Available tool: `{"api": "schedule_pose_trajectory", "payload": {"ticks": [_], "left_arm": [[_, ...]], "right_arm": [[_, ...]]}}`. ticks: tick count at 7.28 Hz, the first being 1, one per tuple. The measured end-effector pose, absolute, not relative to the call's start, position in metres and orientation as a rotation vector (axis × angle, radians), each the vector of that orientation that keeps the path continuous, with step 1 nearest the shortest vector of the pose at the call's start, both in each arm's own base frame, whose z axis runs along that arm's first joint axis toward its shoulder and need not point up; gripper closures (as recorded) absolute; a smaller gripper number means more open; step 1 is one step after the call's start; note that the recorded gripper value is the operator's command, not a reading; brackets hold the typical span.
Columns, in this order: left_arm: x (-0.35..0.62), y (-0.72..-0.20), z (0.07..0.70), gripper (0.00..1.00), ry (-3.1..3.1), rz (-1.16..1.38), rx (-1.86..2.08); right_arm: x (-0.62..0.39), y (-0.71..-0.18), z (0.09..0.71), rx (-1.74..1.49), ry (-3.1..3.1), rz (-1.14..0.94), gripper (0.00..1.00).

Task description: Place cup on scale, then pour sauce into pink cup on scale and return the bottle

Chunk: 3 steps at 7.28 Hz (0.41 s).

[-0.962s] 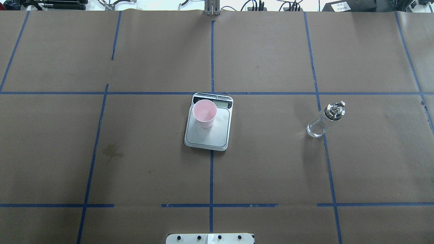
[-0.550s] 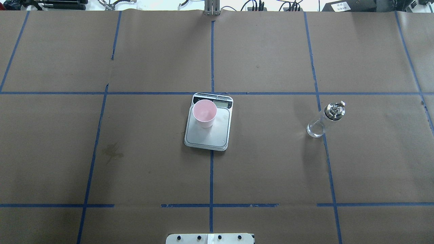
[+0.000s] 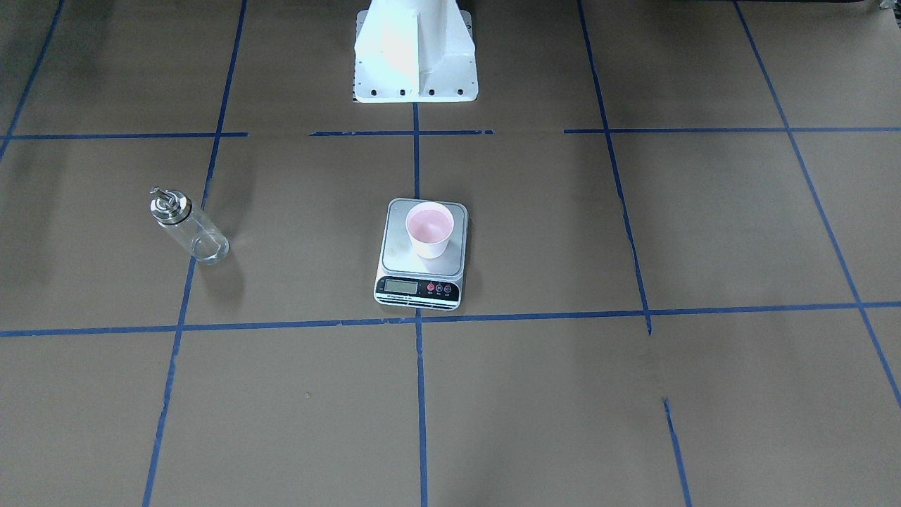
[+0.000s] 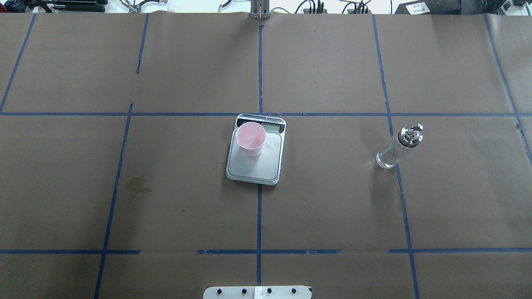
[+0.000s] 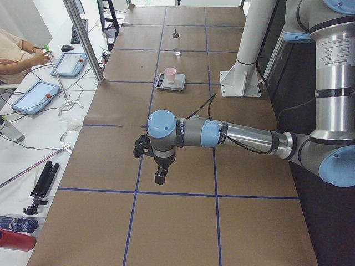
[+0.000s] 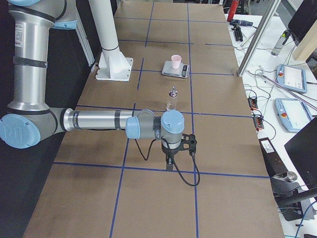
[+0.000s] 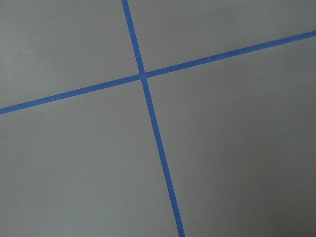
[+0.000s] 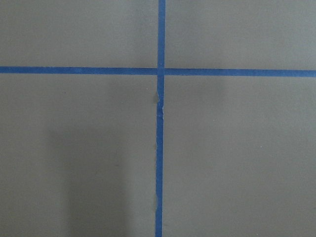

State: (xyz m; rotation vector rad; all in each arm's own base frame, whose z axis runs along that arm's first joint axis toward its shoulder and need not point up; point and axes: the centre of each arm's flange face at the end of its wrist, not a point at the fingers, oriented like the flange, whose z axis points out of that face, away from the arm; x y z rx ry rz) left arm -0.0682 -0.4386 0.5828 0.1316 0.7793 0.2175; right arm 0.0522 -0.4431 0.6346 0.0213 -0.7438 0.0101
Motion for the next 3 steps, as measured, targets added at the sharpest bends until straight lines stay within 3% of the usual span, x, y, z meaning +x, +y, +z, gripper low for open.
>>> {"api": "schedule_pose_trajectory", "payload": {"ticks": [3], "left_arm": [[-0.0682, -0.4386, 0.583, 0.0, 0.779, 0.218, 0.132]], "right_arm": [[0.0521, -0.4433, 0.6329, 0.024, -0.745, 0.009, 0.0]]}}
